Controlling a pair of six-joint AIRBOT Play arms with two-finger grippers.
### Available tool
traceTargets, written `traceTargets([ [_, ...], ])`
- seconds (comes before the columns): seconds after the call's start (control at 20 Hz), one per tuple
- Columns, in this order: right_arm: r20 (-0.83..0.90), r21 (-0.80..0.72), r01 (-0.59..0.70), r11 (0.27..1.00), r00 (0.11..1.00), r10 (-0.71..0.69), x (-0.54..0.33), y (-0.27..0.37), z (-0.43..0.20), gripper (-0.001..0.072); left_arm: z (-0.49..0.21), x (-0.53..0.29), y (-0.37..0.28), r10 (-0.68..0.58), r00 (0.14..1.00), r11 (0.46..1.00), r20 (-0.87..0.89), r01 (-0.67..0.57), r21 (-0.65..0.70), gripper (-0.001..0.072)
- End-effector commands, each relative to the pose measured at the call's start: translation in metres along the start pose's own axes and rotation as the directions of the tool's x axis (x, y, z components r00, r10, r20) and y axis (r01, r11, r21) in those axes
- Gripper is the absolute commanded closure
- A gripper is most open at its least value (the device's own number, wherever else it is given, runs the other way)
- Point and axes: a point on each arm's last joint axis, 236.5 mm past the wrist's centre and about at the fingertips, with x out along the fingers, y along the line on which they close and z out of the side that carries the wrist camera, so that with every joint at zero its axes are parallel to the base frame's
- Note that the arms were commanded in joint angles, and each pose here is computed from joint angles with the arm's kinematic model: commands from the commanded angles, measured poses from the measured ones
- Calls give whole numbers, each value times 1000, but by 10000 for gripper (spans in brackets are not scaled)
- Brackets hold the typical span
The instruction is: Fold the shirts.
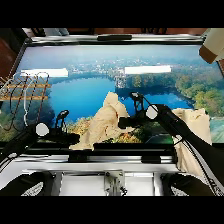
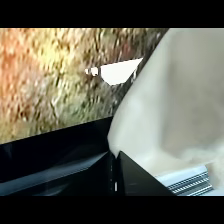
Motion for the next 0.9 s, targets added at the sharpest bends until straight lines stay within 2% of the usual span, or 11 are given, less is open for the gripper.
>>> traceTargets([
  [0.0, 14, -26, 1, 1000, 1000, -1, 3, -1, 4, 353, 8, 0, 0, 0, 999, 1000, 33, -1, 24, 672],
  [0.05, 11, -51, 1, 999, 1000, 0, 3, -1, 3, 476, 11, -1, 0, 2, 999, 999, 45, -4, 33, 672],
  [0.1, 2, -63, 0, 998, 1000, 0, 2, -1, 1, 630, 14, -1, 1, 6, 998, 999, 57, -8, 34, 673],
  [0.2, -18, -92, -7, 996, 1000, 6, -3, 4, 0, 648, 21, -5, 0, 9, 997, 999, 75, -12, 46, 674],
  [0.35, -18, -267, -9, 964, 1000, 5, -39, 23, 9, 648, 50, -37, 0, 77, 987, 983, 142, -100, 157, 676],
  [0.45, 82, -398, 68, 915, 996, -39, -96, 37, 33, 648, 89, -101, -1, 153, 950, 954, 272, -214, 210, 676],
  [0.5, 175, -448, 129, 885, 983, -55, -134, 46, 49, 648, 113, -152, -5, 188, 903, 935, 387, -285, 209, 676],
  [0.55, 283, -477, 194, 857, 957, -59, -175, 58, 63, 648, 135, -210, -12, 208, 832, 917, 515, -349, 193, 676],
  [0.65, 522, -492, 307, 814, 853, -6, -273, 90, 82, 647, 154, -353, -36, 212, 595, 876, 775, -468, 119, 676],
  [0.75, 719, -451, 336, 827, 686, 113, -370, 128, 80, 647, 131, -486, -71, 153, 325, 893, 933, -450, 10, 676],
  [0.85, 830, -429, 290, 855, 501, 246, -450, 160, 61, 647, 86, -582, -108, 63, 91, 913, 994, -408, -21, 676],
])
